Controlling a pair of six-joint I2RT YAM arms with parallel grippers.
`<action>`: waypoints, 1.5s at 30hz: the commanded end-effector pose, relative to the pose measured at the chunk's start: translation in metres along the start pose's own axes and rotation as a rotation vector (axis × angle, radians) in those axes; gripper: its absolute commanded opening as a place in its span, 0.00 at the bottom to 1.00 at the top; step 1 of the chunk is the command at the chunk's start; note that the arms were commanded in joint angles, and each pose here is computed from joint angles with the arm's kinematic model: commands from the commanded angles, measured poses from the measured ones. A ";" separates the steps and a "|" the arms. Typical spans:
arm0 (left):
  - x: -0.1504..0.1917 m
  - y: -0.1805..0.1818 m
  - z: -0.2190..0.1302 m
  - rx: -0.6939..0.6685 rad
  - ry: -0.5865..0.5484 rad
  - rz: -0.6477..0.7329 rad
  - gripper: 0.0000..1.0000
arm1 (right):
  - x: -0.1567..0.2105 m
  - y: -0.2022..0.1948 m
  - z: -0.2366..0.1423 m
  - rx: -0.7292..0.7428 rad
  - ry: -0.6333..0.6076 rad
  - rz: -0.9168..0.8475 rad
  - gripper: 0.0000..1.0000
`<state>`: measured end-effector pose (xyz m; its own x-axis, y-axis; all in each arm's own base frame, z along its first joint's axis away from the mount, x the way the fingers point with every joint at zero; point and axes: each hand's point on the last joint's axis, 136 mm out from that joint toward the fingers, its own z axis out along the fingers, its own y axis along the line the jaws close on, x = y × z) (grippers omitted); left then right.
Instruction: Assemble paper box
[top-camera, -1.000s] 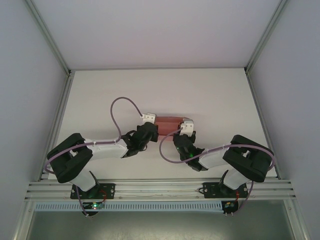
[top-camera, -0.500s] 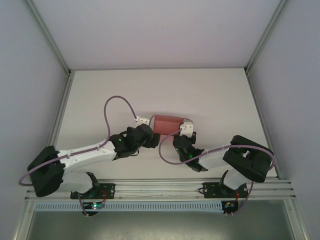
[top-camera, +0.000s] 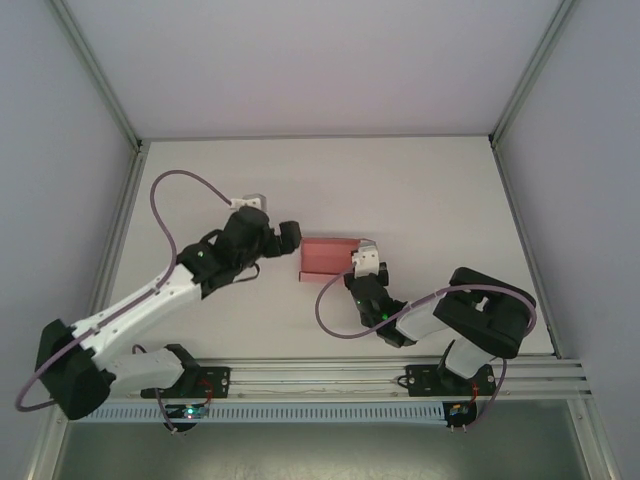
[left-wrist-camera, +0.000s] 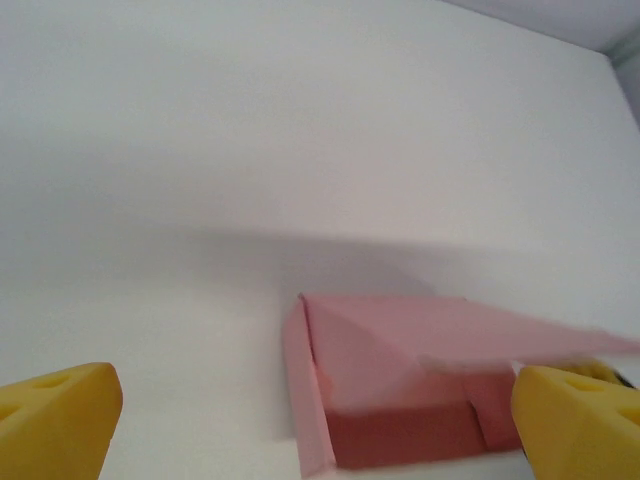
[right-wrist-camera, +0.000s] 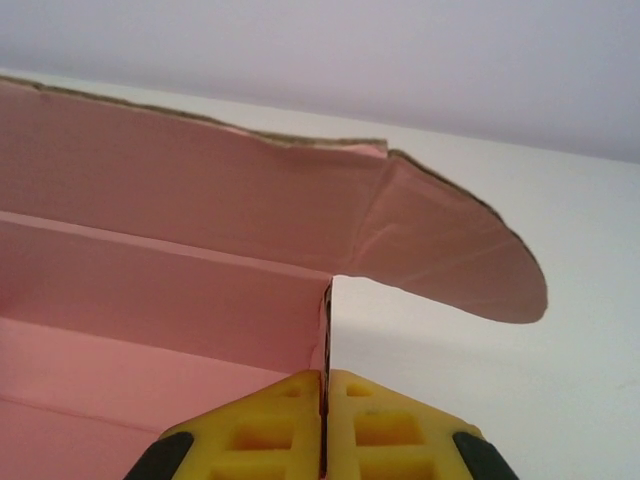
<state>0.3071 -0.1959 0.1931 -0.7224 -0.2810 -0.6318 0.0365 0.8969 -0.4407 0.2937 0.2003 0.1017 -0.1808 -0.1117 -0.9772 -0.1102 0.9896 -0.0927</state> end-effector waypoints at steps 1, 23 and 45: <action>0.002 -0.003 0.033 0.082 0.092 -0.149 1.00 | 0.006 0.021 -0.004 -0.113 -0.001 -0.066 0.08; 0.073 0.024 0.095 0.105 0.241 -0.423 0.89 | 0.026 0.025 -0.011 -0.138 0.038 -0.068 0.14; 0.097 0.015 0.125 0.103 0.260 -0.382 0.60 | 0.029 0.021 -0.034 -0.172 0.227 0.030 0.81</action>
<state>0.3151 -0.2453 0.0384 -0.8536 -0.4871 -0.1845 -0.2486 0.6921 -0.6776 0.2582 0.2076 0.0771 -0.3456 -0.1247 -0.9301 -0.2315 0.9718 -0.0443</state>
